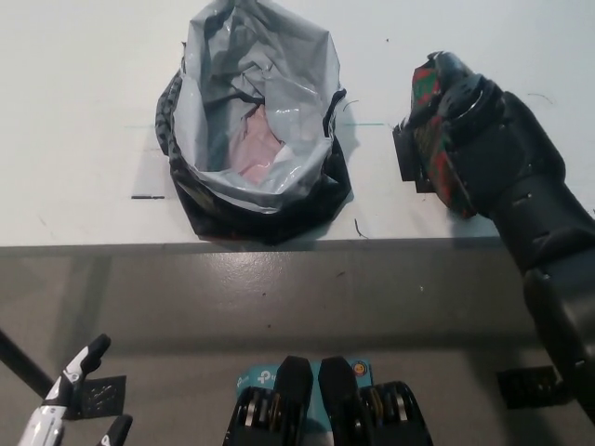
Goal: The robot uses its right hand to pick up a bag of coffee beans and puts it in the black plastic bag, then the robot grabs the top of the bag and lifts it.
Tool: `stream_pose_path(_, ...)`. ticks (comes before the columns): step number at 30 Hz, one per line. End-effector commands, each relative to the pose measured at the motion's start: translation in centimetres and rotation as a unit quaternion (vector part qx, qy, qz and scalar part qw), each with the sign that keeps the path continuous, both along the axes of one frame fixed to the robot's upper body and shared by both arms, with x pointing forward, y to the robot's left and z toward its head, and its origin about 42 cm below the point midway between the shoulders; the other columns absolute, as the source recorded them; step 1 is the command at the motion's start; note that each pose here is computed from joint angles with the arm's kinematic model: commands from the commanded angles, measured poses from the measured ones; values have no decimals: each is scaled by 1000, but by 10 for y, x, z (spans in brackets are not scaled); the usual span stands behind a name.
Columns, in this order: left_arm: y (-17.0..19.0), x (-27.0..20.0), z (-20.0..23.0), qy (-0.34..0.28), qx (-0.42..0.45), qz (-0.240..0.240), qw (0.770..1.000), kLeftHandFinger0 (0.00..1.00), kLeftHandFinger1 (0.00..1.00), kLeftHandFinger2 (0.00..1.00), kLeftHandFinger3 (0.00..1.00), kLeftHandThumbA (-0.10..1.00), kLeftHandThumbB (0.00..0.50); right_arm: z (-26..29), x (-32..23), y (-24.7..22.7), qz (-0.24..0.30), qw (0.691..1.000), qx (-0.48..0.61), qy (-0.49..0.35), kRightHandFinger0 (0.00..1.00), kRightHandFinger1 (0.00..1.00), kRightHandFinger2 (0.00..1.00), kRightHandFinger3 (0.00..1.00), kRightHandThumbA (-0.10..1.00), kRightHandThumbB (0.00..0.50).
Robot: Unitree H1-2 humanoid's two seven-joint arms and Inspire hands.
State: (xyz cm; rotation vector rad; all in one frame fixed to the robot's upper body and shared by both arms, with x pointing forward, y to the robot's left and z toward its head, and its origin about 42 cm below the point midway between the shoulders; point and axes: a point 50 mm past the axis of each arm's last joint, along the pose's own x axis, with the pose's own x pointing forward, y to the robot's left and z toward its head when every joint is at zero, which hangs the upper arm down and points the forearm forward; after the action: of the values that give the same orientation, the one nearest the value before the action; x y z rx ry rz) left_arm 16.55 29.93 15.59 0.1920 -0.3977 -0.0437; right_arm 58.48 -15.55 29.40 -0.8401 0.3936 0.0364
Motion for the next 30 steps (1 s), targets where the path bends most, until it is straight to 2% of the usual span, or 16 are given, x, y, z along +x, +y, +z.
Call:
stream_pose_path(1,3,-1,9,-30,-4,-6,1000,1000,1000,1000,1000,781,177,-12,-2,1,-13,1000,-12,18,1000,1000,1000,1000,1000,391)
stream_pose_path(6,3,1,9,-31,-5,-4,999,1000,1000,1000,1000,768,183,-44,-10,-12,-35,995,-88,30,1000,1000,1000,1000,1000,409)
stream_pose_path(8,2,2,9,-33,-5,-4,999,1000,1000,1000,1000,767,180,-54,-13,-20,-45,991,-123,33,1000,1000,1000,1000,998,435)
stream_pose_path(11,3,3,10,-36,-7,-4,999,1000,1000,1000,1000,766,182,-66,-17,-35,-63,986,-147,37,1000,1000,1000,1000,963,446)
stream_pose_path(17,4,3,9,-34,-12,-3,999,1000,1000,1000,1000,754,187,-76,-21,-51,-73,981,-176,35,1000,1000,1000,1000,941,418)
stream_pose_path(18,4,3,9,-34,-12,-2,999,1000,1000,1000,1000,753,185,-77,-21,-52,-69,979,-188,33,1000,1000,1000,1000,902,410)
stream_pose_path(19,4,2,8,-32,-11,-3,999,1000,1000,1000,1000,755,182,-81,-23,-56,-74,979,-188,0,817,1000,1000,1000,668,402)
stream_pose_path(20,4,1,7,-31,-11,-3,999,1000,1000,1000,1000,757,181,-84,-24,-57,-71,978,-194,-13,654,837,1000,1000,484,302)
stream_pose_path(21,3,0,7,-30,-11,-2,999,1000,1000,1000,1000,763,185,-87,-25,-58,-67,977,-203,-26,412,544,726,1000,265,286)
stream_pose_path(22,3,-1,7,-30,-11,-1,999,1000,1000,1000,1000,764,186,-88,-26,-59,-64,975,-210,-34,324,460,646,1000,178,283)
stream_pose_path(23,3,1,8,-32,-11,0,999,1000,1000,1000,1000,762,176,-89,-26,-60,-63,974,-211,-47,226,351,537,928,101,291)
stream_pose_path(24,3,1,8,-32,-13,1,999,1000,1000,1000,1000,761,175,-90,-27,-60,-64,976,-202,-58,189,312,497,855,18,291)
stream_pose_path(25,4,0,9,-33,-16,3,999,1000,1000,1000,1000,763,181,-93,-28,-59,-67,979,-169,-93,272,393,552,768,-68,309)
stream_pose_path(28,4,0,8,-33,-18,4,999,1000,1000,1000,1000,764,172,-94,-29,-57,-70,979,-147,-119,296,397,541,725,-58,311)
stream_pose_path(29,5,-1,8,-32,-21,3,999,1000,1000,1000,1000,763,167,-94,-29,-56,-70,980,-135,-127,211,304,470,730,-86,297)
stream_pose_path(30,5,-2,8,-31,-22,4,999,1000,1000,1000,1000,764,168,-94,-29,-55,-71,980,-127,-132,173,270,444,696,-97,299)
